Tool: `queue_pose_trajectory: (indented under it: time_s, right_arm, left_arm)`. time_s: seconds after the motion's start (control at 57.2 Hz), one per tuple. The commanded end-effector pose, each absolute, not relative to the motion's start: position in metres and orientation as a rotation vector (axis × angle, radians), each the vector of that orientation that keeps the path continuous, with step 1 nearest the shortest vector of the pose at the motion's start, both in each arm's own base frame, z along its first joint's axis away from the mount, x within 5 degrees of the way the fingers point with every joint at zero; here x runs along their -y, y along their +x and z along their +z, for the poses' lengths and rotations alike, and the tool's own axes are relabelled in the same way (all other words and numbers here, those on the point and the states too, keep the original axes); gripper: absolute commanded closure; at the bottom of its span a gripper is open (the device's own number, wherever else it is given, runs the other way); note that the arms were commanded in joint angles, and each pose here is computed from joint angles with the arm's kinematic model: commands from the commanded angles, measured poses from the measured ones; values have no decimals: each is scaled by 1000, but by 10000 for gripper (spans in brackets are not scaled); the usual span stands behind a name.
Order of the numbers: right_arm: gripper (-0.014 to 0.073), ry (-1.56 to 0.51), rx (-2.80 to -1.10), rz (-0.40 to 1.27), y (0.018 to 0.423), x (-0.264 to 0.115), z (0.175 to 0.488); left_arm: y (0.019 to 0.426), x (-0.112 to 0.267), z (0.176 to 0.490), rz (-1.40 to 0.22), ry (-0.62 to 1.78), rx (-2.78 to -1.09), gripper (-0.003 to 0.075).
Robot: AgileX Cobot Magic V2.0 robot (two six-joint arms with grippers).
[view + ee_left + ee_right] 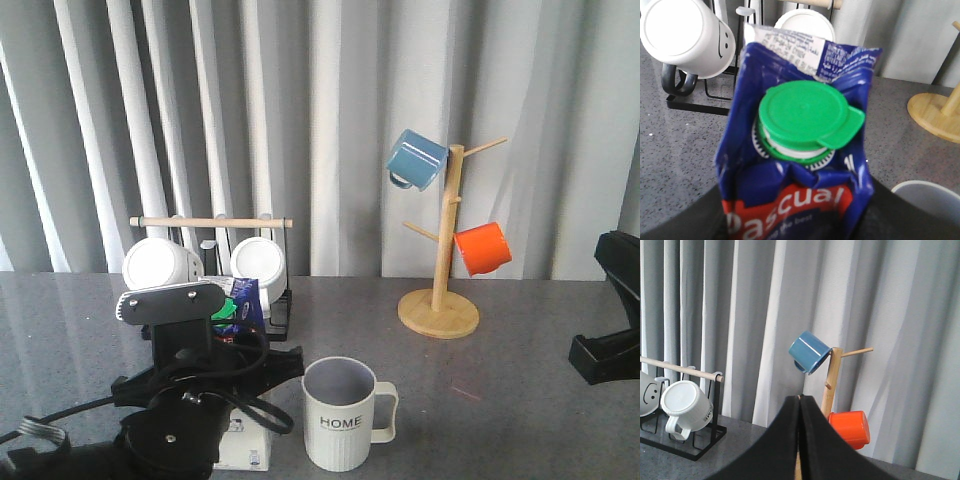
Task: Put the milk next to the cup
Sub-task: 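Carry the milk carton with the left gripper beside the HOME mug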
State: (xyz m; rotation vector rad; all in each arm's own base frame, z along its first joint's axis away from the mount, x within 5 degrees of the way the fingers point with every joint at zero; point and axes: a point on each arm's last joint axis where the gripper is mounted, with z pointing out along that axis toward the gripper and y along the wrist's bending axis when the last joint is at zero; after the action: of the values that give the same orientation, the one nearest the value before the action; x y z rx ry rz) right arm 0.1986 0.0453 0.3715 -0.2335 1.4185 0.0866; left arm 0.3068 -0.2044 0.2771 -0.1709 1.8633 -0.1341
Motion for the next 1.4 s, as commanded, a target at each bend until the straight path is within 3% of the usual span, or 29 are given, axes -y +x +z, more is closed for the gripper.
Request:
queue_pose_trajectory:
  time_s: [0.0,0.612,1.382]
  right_arm:
    - [603,-214,-1308,77,196,-43,391]
    - [603,-214,-1308,77,196,-43,391]
    - [603,-214,-1308,77,196,-43,391]
  left_arm:
    - [309,208,309,-185,-176,-1763,647]
    - [323,223,282,-139,-92,-1798,647]
    - [323,221,282,-128,-107,-1794,647]
